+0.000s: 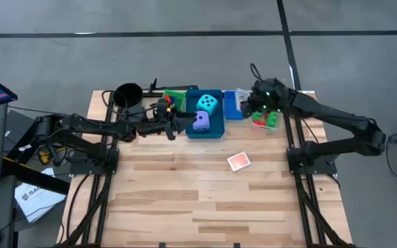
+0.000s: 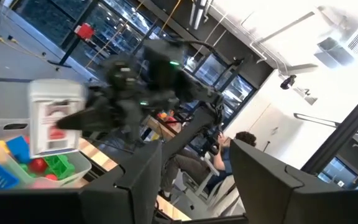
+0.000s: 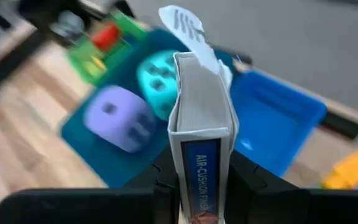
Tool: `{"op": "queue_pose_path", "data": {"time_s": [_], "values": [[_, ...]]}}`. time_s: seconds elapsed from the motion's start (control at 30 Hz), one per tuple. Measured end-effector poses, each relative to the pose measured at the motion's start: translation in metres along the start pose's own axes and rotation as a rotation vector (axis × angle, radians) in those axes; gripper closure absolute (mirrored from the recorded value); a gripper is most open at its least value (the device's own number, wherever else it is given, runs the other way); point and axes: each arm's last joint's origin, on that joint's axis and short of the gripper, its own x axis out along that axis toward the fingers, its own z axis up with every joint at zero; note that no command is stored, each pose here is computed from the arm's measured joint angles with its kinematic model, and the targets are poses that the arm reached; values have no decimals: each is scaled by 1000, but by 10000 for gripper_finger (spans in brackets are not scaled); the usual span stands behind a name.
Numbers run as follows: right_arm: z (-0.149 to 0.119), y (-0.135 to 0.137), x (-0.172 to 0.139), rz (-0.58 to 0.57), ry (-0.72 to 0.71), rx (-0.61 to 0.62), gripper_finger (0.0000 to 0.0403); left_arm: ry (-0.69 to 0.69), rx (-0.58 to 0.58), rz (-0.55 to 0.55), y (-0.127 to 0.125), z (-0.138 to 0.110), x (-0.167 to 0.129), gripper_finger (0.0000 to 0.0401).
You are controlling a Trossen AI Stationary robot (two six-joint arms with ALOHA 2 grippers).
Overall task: Pick & Place Toys
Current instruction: Put the white playing card box into the light blue bin
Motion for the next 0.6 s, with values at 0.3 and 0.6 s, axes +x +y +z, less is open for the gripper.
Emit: {"op": "queue_pose_path", "data": {"time_s": [0.3, 0.6], "values": [[3, -30, 58, -30, 158, 110, 339, 29, 0, -20, 0, -1, 0, 220], [40, -37, 77, -63, 143, 139, 339, 58, -44, -38, 0, -3, 0, 220]]}}
